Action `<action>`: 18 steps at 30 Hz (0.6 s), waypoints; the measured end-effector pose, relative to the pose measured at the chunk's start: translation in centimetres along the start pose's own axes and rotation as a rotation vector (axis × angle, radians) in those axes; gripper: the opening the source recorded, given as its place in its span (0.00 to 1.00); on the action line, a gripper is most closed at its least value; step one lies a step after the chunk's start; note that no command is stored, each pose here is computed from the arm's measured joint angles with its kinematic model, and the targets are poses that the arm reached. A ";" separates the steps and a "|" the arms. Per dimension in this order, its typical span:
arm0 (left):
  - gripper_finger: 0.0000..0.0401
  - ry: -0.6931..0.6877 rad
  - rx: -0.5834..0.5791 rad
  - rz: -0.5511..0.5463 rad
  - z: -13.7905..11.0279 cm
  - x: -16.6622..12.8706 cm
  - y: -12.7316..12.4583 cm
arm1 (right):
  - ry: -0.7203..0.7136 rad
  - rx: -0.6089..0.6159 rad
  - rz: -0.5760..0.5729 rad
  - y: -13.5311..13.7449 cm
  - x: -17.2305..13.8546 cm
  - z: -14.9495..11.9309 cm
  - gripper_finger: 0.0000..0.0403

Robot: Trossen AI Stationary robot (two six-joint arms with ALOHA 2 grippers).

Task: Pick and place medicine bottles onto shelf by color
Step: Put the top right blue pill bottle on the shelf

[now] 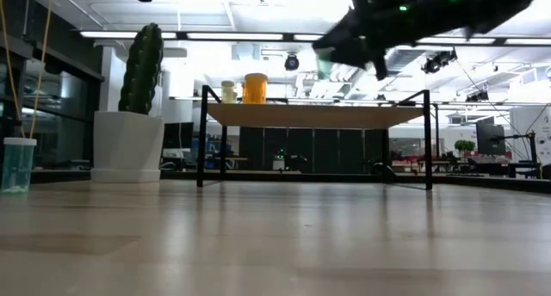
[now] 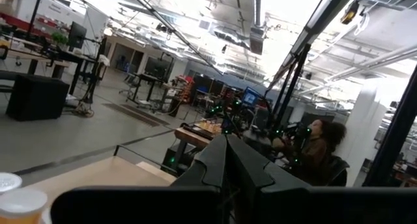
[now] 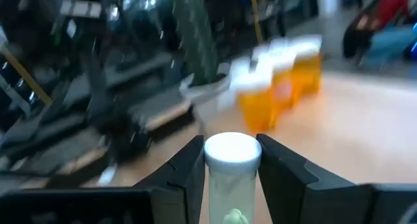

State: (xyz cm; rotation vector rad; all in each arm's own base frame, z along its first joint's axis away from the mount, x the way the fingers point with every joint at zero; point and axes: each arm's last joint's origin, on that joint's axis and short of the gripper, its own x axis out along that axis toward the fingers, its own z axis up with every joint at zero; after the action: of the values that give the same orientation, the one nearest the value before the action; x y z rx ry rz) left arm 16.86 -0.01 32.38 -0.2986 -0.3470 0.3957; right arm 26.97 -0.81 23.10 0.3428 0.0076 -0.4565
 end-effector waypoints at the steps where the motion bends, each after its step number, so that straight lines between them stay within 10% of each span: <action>1: 0.00 -0.001 0.000 0.000 0.0 0.0 0.0 | -0.036 -0.012 -0.009 -0.2 0.6 0.5 0.28; 18: 0.00 -0.005 -0.001 -0.002 0.1 0.0 0.0 | -0.125 -0.149 -0.262 -7.1 12.9 4.2 0.28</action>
State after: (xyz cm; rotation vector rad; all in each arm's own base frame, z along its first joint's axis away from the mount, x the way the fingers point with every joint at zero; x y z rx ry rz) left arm 16.84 -0.01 32.43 -0.2985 -0.3527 0.3944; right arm 35.18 -13.73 23.68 0.1660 -0.0352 -0.7323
